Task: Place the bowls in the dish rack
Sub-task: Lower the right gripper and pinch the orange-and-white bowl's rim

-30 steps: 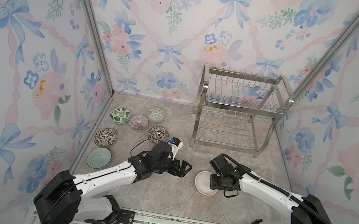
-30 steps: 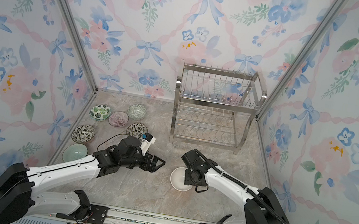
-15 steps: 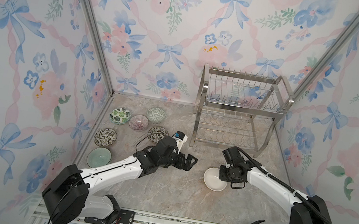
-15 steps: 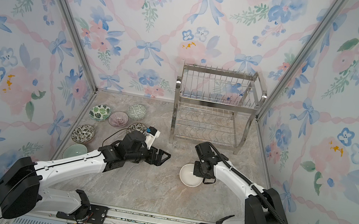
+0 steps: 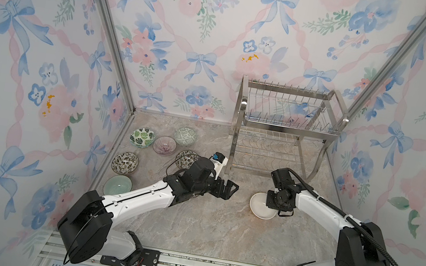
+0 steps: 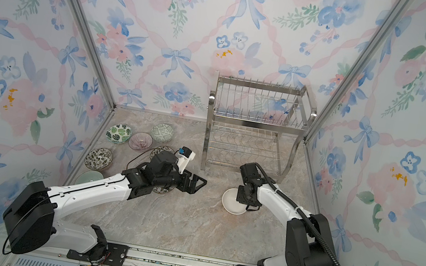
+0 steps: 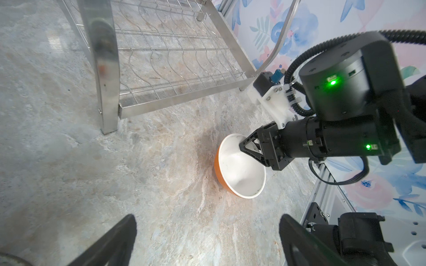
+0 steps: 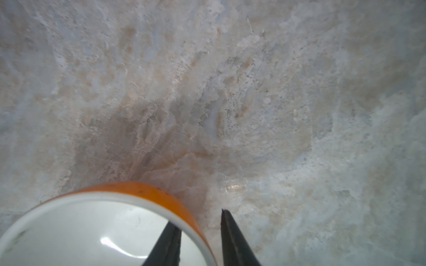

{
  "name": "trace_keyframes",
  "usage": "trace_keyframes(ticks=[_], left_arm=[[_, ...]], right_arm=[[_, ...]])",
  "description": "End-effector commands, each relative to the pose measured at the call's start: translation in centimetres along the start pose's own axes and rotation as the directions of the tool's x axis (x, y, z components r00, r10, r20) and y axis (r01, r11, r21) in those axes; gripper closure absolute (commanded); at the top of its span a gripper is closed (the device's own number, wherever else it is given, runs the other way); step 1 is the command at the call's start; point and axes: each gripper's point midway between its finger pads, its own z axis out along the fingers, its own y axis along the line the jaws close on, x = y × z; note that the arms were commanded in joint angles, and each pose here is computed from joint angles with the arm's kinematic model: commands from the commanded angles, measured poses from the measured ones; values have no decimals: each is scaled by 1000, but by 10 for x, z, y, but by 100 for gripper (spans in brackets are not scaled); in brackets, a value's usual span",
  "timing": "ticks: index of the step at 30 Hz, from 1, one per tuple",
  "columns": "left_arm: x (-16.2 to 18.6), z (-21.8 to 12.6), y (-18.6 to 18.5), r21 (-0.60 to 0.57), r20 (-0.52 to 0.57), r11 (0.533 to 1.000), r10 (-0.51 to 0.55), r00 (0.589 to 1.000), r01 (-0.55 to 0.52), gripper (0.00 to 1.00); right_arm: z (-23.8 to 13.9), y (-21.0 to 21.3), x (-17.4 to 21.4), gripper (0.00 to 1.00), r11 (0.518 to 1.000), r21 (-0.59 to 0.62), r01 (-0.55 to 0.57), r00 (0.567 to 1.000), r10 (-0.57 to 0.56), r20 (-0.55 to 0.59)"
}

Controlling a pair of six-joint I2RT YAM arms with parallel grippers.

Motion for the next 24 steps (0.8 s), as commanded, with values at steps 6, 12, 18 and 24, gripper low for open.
trace_keyframes(ticks=[6, 12, 18, 24], left_arm=[[-7, -12, -1, -31, -16, 998, 61, 998, -62, 2], [-16, -9, 18, -125, -3, 989, 82, 997, -82, 2], [-19, -10, 32, -162, 6, 985, 63, 998, -61, 2], [-29, -21, 42, -213, 48, 974, 86, 995, -74, 2]], right_arm=[[5, -12, -20, 69, 998, 59, -3, 1000, 2, 21], [6, -17, -38, 69, 997, 71, -5, 1000, 5, 7], [-12, -19, -50, 62, 997, 81, 8, 999, -11, 31], [-47, -16, -57, 58, 995, 92, 31, 996, -38, 80]])
